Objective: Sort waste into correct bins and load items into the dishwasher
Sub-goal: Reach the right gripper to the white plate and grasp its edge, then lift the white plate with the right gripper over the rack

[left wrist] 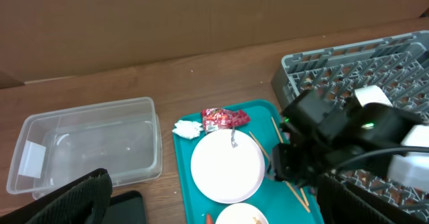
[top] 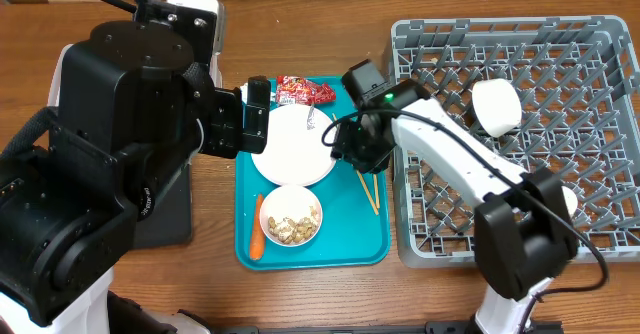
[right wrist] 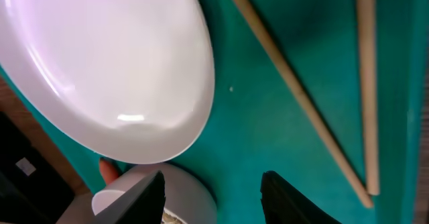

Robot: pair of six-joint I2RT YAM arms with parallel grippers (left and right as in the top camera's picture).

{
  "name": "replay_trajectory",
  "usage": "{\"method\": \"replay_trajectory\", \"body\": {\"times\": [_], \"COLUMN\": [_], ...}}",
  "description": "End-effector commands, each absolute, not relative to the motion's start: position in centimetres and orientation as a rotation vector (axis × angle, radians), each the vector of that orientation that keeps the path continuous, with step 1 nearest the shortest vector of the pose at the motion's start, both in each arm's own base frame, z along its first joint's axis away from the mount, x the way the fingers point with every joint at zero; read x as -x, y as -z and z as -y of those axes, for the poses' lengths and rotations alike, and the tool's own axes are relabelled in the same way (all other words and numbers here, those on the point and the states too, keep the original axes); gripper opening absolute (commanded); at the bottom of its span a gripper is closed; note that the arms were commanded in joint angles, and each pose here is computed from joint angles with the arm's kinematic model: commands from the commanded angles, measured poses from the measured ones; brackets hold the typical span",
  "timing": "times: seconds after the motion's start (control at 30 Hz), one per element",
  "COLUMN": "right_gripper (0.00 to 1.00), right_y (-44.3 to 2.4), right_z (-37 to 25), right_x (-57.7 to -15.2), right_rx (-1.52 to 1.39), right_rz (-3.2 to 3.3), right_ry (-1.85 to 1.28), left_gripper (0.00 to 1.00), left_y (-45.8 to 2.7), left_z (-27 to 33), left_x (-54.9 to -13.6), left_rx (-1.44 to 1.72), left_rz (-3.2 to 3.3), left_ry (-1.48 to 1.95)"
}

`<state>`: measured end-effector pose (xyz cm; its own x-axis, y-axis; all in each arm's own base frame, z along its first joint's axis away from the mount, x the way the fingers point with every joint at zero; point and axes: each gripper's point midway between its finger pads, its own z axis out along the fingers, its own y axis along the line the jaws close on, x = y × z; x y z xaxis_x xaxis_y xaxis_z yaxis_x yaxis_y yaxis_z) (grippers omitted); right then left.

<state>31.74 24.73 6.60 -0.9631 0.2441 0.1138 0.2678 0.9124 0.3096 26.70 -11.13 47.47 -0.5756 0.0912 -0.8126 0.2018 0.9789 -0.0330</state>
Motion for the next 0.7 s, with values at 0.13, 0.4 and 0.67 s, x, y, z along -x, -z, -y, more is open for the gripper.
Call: {"method": "replay_trajectory", "body": {"times": [0.13,0.4,0.67], "right_gripper": [0.5,0.45,0.26], "right_y": [-3.6,-2.9,-1.3], "right_z": [-27.3,-27.3,-27.6], "right_x": [-29.9,-31.1,-32.0], "right_rx": [0.433,0.519,0.551], "right_rz": [2.947,3.018,3.027], "right_ry": [0.431,0.381,0.391], "left_gripper": [1.0,1.0,1.0], "left_y": [-47.3,-47.3,-47.3], "left_z": [11.3,11.3,11.3], "left_x": [-26.7,-26.7,-26.7], "left_rx": [-0.227,-0.227,-0.227], "left_rz": [-2.193,-2.193,-2.193], "left_ry": [0.155,0.155,0.155]}}
